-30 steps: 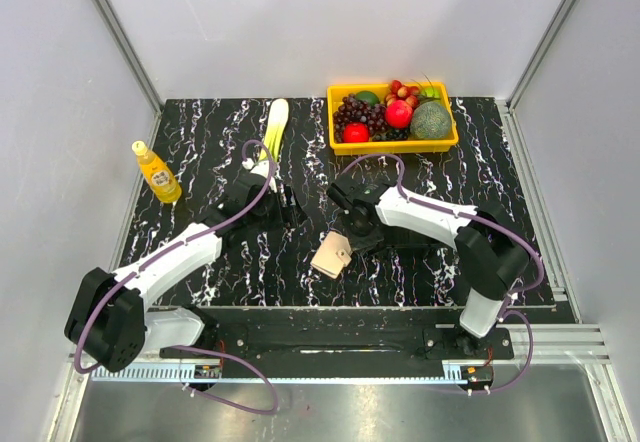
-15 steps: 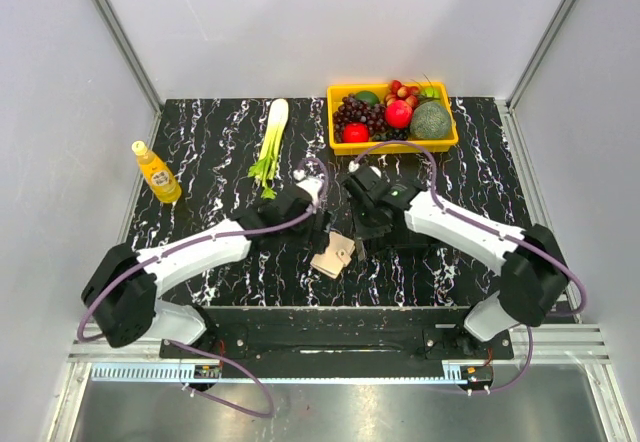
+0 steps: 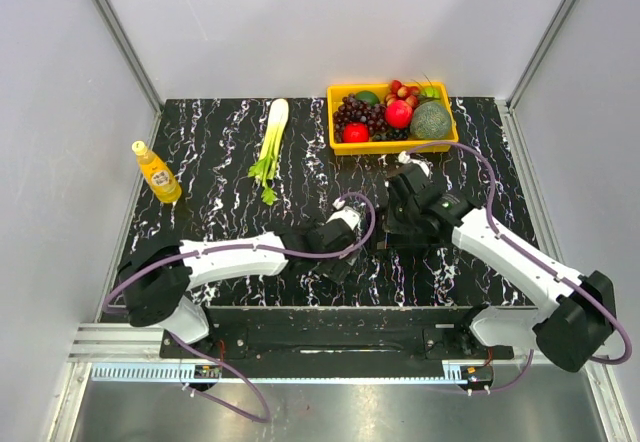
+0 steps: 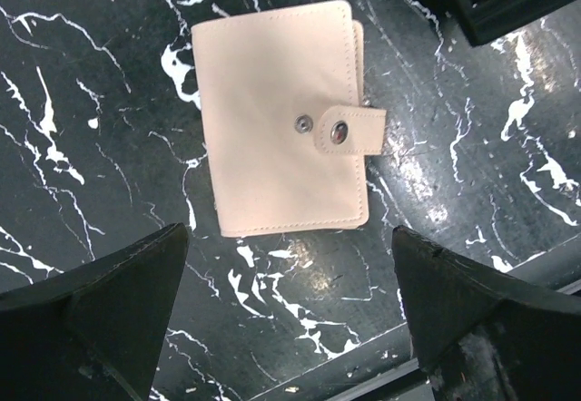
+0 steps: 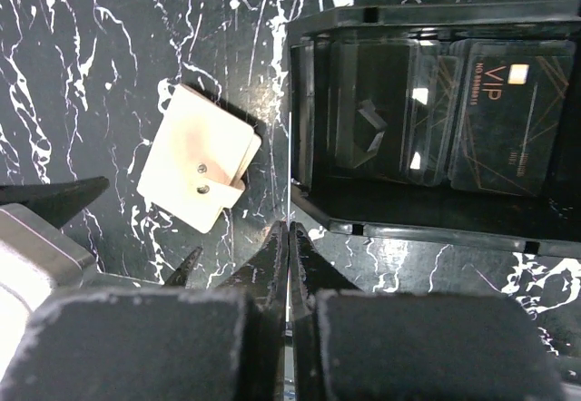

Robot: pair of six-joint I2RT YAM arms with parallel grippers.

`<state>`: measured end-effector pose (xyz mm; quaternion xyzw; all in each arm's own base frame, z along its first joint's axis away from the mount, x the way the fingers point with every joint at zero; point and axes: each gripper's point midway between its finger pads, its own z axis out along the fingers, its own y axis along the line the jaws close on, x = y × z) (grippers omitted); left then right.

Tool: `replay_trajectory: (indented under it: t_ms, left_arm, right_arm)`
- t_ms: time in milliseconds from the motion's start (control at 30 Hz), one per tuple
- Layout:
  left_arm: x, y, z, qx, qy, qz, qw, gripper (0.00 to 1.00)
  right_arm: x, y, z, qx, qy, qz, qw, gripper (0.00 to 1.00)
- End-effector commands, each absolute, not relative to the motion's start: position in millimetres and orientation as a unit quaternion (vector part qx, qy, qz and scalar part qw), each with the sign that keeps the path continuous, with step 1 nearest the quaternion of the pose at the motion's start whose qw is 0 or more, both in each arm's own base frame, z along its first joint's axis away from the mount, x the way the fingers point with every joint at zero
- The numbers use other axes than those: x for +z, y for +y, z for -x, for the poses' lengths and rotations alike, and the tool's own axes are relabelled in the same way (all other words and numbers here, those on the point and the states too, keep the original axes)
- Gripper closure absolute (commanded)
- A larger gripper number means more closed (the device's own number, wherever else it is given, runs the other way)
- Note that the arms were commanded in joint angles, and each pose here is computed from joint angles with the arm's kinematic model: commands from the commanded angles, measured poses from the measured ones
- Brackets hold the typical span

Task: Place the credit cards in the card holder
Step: Open the card holder at the center of the board.

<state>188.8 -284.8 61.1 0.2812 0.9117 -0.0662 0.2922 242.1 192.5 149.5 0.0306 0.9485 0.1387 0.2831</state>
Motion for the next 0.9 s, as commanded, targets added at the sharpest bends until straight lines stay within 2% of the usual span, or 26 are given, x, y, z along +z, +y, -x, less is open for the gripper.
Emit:
replay_trajectory:
  t_ms: [0, 300, 500, 700, 867]
  left_arm:
    - [73, -303, -198, -0.064, 0.907, -0.265, 0.32, 0.01]
    - [47, -304, -194, -0.026, 0.915, -0.265, 0.302, 0.03]
    - [45, -310, -196, -0.029, 0.917, -0.26, 0.3, 0.12]
    - [36, -314, -193, -0.037, 0.919, -0.268, 0.287, 0.32]
    - [29, -312, -191, -0.032, 0.921, -0.269, 0.281, 0.35]
  right_arm:
    - [160, 179, -250, 0.142, 0.939, -0.054, 0.31, 1.0]
    - [158, 176, -246, 0.145, 0.94, -0.045, 0.306, 1.0]
    - [153, 174, -241, 0.148, 0.941, -0.043, 0.303, 1.0]
    - [153, 173, -236, 0.153, 0.94, -0.039, 0.303, 1.0]
    - [153, 173, -233, 0.158, 0.94, -0.039, 0.301, 1.0]
